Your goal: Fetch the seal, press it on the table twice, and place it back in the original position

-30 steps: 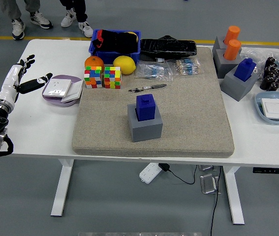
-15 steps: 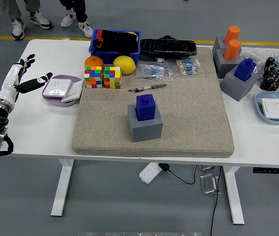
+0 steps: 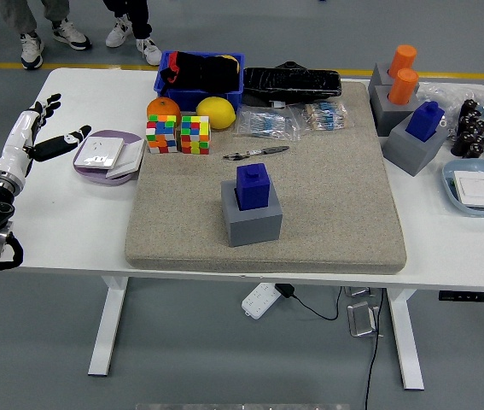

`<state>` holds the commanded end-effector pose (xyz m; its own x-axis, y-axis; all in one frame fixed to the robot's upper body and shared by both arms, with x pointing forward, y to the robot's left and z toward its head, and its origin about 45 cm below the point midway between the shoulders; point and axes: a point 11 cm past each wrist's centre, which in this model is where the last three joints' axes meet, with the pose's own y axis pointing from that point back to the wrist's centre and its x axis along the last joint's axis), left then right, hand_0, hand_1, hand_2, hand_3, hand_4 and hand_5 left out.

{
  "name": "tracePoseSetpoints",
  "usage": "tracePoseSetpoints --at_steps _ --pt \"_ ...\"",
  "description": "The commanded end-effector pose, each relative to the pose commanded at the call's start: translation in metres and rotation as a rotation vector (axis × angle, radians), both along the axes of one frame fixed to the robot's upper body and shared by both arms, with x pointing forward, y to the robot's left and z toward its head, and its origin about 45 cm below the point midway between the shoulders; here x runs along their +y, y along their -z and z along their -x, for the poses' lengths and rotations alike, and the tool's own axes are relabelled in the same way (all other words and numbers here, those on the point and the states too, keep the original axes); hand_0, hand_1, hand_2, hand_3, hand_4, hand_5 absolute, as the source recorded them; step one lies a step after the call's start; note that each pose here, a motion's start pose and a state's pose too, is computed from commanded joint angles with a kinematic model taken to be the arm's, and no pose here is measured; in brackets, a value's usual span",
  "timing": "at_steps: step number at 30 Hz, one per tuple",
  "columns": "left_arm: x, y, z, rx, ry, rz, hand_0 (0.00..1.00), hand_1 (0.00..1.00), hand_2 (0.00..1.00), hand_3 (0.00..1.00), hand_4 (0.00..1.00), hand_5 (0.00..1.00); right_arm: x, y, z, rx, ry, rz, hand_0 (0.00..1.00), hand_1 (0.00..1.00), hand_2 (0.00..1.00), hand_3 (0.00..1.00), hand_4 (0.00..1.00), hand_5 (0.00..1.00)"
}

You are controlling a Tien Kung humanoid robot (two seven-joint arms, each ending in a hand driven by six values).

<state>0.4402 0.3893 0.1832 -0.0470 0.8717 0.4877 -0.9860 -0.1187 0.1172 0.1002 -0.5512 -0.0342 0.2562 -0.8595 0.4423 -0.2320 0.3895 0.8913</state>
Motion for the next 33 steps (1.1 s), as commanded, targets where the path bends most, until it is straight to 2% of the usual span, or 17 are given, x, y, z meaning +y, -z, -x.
tracePoseSetpoints --at_steps 33 --pt "0.0001 0.0031 0.0019 0.009 0.004 -0.008 0.998 0.99 0.97 0.96 0.812 0.271 -0.0009 -0.0001 0.002 0.008 -0.007 0.002 0.784 0.703 0.693 0.652 0.761 0.546"
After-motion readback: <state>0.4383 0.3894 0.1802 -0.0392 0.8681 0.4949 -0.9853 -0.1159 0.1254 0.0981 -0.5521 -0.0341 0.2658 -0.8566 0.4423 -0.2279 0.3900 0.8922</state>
